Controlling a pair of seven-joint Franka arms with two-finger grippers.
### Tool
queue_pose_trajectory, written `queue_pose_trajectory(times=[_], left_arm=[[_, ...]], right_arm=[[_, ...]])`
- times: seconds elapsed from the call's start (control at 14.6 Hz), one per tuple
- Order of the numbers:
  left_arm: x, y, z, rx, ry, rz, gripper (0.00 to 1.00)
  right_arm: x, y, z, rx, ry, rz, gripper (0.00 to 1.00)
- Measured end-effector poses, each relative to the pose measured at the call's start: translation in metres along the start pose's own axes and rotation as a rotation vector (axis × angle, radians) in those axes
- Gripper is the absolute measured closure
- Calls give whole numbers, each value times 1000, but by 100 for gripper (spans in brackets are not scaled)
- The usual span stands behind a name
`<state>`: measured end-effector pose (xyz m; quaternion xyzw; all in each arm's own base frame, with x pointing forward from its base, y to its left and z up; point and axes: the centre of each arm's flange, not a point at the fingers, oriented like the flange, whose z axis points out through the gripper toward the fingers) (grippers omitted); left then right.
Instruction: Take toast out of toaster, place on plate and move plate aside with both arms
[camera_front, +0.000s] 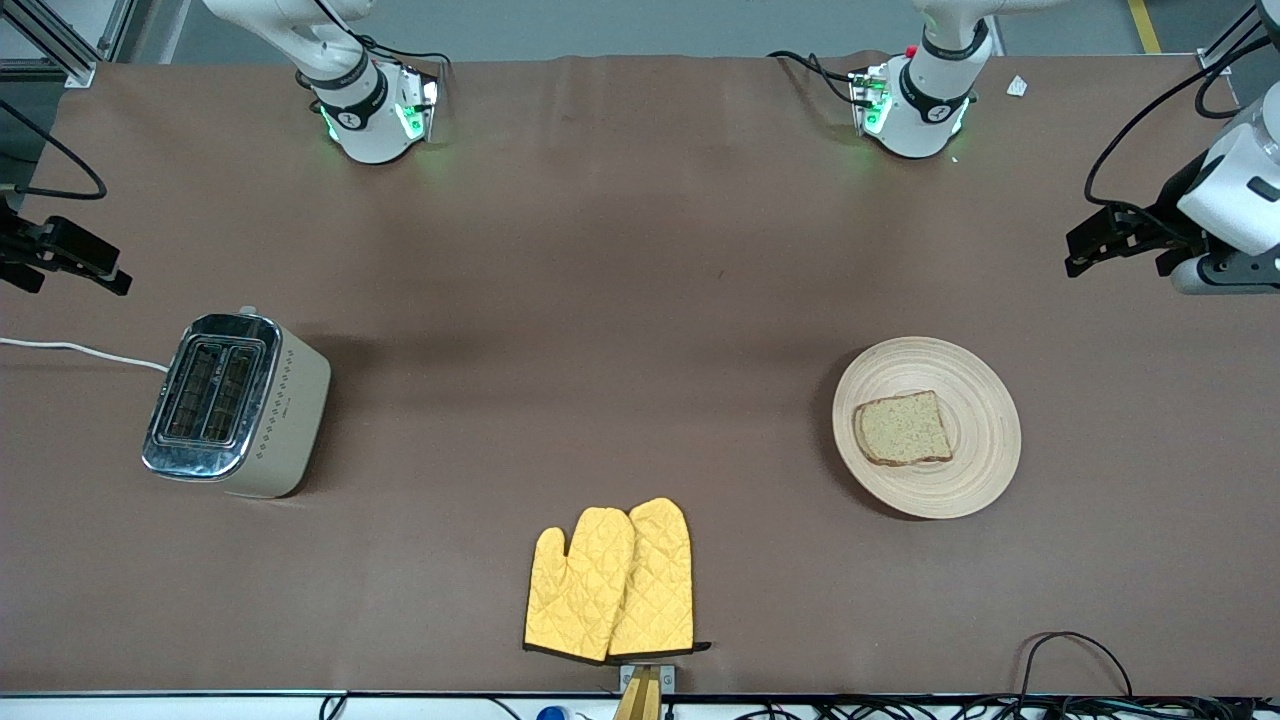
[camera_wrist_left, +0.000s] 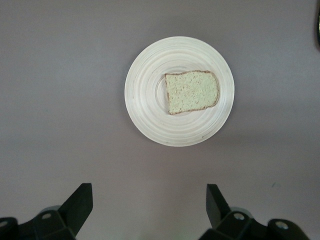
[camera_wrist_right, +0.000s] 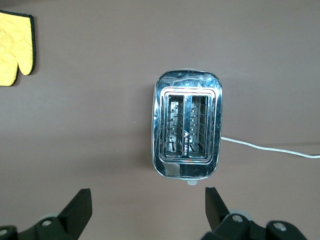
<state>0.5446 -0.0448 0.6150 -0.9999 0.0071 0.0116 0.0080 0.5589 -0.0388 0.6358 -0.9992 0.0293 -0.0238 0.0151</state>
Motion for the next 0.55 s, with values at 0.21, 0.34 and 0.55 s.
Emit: queue_pose_trajectory(times=[0.21, 0.34, 0.55], left_arm=[[-2, 1, -2, 1, -8, 3, 0], [-2, 5, -6, 0, 1, 9, 0], [-2, 6, -10, 0, 8, 11, 0]], right_arm=[[0, 0, 0, 0, 0, 0, 0], [0, 0, 0, 0, 0, 0, 0], [0, 0, 0, 0, 0, 0, 0]])
